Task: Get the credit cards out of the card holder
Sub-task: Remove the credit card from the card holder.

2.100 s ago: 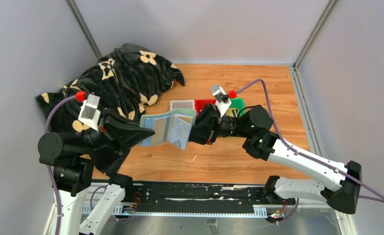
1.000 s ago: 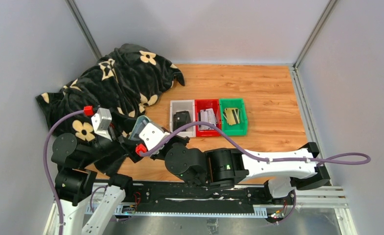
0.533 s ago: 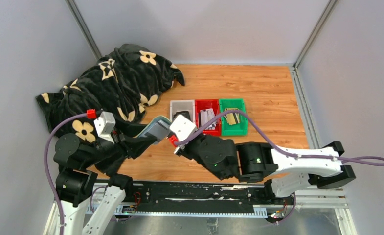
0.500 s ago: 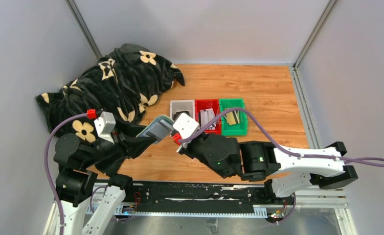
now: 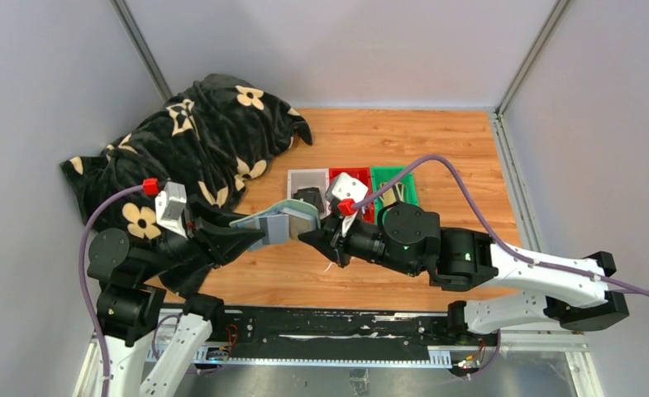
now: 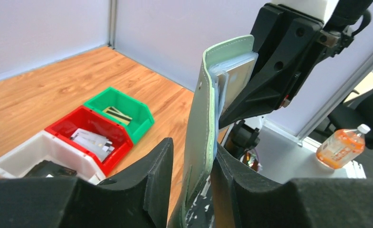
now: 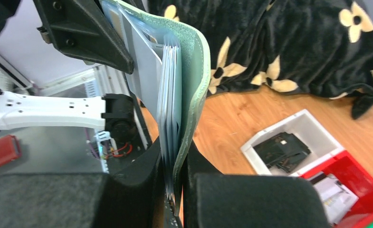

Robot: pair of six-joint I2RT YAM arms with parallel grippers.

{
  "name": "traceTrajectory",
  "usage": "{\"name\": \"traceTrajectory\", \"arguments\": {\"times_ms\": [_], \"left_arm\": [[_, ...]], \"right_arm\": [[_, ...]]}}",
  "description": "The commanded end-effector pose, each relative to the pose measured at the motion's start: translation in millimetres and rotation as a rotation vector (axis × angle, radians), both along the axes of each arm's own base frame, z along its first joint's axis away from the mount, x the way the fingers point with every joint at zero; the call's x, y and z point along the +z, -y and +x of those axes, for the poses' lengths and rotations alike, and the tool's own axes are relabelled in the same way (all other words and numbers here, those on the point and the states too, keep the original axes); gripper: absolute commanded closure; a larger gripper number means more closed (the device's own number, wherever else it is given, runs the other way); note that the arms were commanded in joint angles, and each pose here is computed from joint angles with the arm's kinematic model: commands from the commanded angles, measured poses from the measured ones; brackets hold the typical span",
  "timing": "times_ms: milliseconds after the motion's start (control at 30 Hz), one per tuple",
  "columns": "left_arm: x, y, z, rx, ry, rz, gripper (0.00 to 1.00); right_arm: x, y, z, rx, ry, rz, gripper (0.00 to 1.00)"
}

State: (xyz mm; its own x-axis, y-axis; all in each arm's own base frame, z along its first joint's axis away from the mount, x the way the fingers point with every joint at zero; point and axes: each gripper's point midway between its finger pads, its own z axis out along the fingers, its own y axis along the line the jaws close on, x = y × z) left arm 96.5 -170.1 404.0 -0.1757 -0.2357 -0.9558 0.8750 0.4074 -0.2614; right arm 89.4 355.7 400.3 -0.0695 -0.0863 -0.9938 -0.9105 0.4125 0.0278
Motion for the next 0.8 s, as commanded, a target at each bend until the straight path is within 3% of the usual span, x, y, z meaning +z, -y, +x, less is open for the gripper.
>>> {"name": "traceTrajectory", "arguments": {"times_ms": [0,100,200,300,500,633,700,767], "left_arm": [[8.7,2.8,2.8,-0.010,-0.059,-0.076,0.59],[7.1,-0.7,7.0,0.031,-0.069,-0.085,0.49],[0.9,-0.7,7.2,0.034,-0.099,-0.099,0.25],[-7.9,-2.1,10.7,0.054,-0.119,-0.102,0.22],[-17.6,-7.6,24.1,0.126,-0.142,-0.085,0.23],[-12.5,-3.4,21.1,0.087,-0.144,-0.103,0.26],[-10.6,3.6,12.6,0.010,-0.152,-0.114,0.34],[-11.7,14.2,-4.8,-0.138,-0.191,-0.129,0.51]], "right_arm": [[24.4,-1.1,-9.8,0.093,-0.092,0.152,1.00],[27.7,2.1,-6.1,0.094,-0.127,0.198,1.00],[30.4,2.6,-0.4,0.071,-0.153,0.225,1.00],[28.3,-1.0,6.8,0.028,-0.179,0.214,1.00],[25.8,-9.4,4.9,0.033,-0.224,0.174,1.00],[25.1,-8.0,4.7,0.032,-0.227,0.176,1.00],[25.1,-7.7,4.0,0.034,-0.229,0.179,1.00],[22.7,-10.0,3.0,0.047,-0.230,0.174,1.00]]}}
